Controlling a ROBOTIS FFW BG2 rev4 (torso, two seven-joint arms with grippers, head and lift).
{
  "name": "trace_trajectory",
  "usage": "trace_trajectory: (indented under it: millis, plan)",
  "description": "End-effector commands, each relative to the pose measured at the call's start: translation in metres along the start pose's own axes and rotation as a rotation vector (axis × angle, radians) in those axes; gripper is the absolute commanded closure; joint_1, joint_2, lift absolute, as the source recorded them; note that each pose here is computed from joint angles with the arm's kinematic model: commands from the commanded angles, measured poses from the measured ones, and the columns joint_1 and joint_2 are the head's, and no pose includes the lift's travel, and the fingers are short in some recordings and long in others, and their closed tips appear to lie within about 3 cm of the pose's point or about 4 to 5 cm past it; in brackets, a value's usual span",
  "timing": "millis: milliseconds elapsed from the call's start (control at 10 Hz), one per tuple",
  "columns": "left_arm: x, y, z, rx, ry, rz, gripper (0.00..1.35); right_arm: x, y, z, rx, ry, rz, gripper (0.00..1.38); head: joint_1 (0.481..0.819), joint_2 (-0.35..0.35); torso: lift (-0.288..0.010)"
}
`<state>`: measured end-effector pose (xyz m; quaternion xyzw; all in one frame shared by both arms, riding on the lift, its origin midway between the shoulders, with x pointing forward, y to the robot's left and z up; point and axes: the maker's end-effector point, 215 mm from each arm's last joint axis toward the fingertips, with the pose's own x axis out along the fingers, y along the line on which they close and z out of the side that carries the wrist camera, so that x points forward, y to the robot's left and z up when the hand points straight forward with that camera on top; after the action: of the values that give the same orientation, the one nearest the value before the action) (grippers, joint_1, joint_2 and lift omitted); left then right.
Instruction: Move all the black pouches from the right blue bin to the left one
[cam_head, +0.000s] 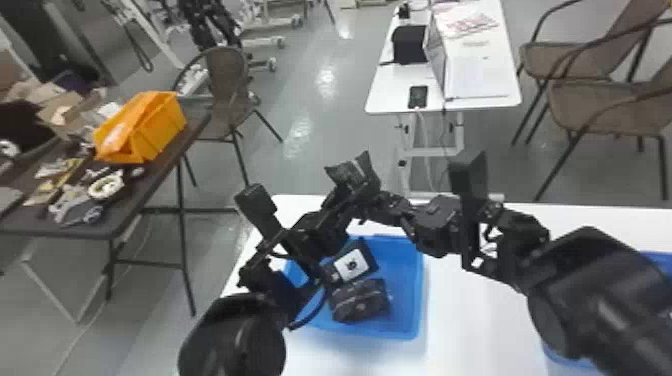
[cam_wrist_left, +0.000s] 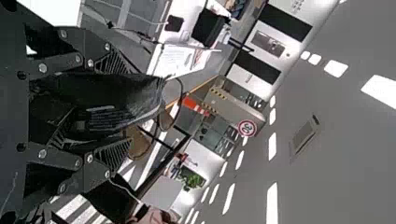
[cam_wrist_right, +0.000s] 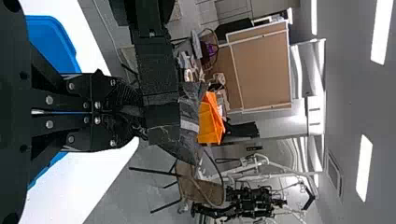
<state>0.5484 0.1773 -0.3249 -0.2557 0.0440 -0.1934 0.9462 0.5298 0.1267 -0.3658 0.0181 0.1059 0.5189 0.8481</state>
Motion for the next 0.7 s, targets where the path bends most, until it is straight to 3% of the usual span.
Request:
trace_trajectory:
  millis: [0, 100, 300, 400, 600]
  plan:
    - [-0.002, -0.001, 0.006, 0.005, -0.028, 0.001, 1.21, 0.000, 0.000, -0.002, 0.006, 0.002, -0.001, 1.28, 0.695, 0.300, 0.000]
    - [-0.004, 0.000, 0.010, 0.009, -0.049, 0.005, 1.21, -0.001, -0.002, -0.004, 0.023, -0.003, -0.003, 1.27, 0.695, 0.302, 0.000]
    - [-0.007, 0.004, 0.015, 0.015, -0.074, 0.016, 1.21, -0.006, -0.009, 0.000, 0.032, -0.040, -0.026, 0.87, 0.695, 0.305, 0.000]
    - [-0.010, 0.009, 0.018, 0.029, -0.083, 0.030, 1.21, -0.015, -0.021, 0.006, 0.017, -0.082, -0.064, 0.81, 0.695, 0.304, 0.000]
    - [-0.034, 0.047, 0.016, 0.171, -0.077, 0.127, 1.21, -0.059, -0.063, 0.007, 0.013, -0.153, -0.214, 0.75, 0.695, 0.294, 0.000]
